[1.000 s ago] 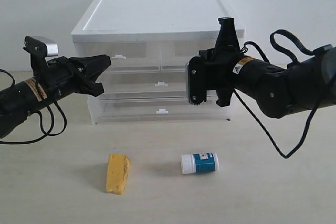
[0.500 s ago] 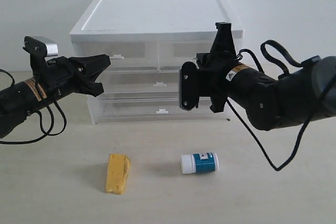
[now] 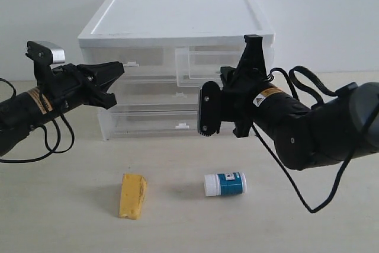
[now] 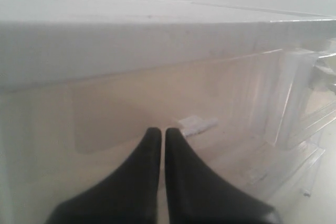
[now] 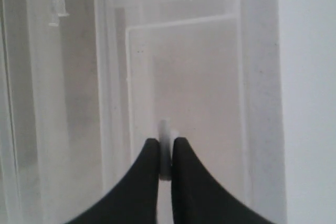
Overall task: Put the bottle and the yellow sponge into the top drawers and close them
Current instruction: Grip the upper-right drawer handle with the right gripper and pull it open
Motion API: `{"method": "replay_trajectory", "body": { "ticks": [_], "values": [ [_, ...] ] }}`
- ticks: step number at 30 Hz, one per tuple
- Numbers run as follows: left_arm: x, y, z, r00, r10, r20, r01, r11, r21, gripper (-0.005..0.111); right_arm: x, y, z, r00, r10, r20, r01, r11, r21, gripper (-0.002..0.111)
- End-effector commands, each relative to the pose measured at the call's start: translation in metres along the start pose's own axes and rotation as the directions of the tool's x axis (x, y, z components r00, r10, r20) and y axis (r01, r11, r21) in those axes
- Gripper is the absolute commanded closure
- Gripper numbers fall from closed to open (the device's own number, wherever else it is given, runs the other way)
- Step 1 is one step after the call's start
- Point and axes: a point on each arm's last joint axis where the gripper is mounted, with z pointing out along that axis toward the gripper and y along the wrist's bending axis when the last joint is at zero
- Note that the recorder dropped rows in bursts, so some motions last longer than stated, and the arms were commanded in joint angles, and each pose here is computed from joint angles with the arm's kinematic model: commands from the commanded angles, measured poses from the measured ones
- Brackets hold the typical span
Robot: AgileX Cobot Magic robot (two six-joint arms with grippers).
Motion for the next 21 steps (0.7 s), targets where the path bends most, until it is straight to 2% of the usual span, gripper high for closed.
{"method": "replay_trajectory", "body": {
  "ticks": [1, 10, 18, 21],
  "values": [
    [-0.002, 0.004, 0.002, 1.000, -0.009, 0.012, 0.009, 0.999, -0.031, 0.103, -0.015, 0.008, -0.014, 0.999, 0.009, 0.046, -0.004, 0.994, -0.112, 0.108],
    [-0.002, 0.004, 0.002, 1.000, -0.022, 0.019, 0.023, 0.999, -0.028, 0.103, -0.016, -0.006, -0.051, 0.997, 0.011, 0.072, -0.006, 0.998, -0.059, 0.108],
    [-0.002, 0.003, 0.002, 1.000, -0.028, 0.013, 0.028, 0.999, -0.016, 0.103, -0.020, -0.014, -0.055, 0.998, 0.047, 0.040, -0.046, 0.999, -0.018, 0.107],
    [-0.002, 0.003, 0.002, 1.000, -0.028, 0.013, 0.028, 0.999, -0.016, 0.103, -0.017, -0.012, -0.054, 0.999, 0.040, 0.028, -0.039, 0.999, -0.032, 0.094]
  ]
}}
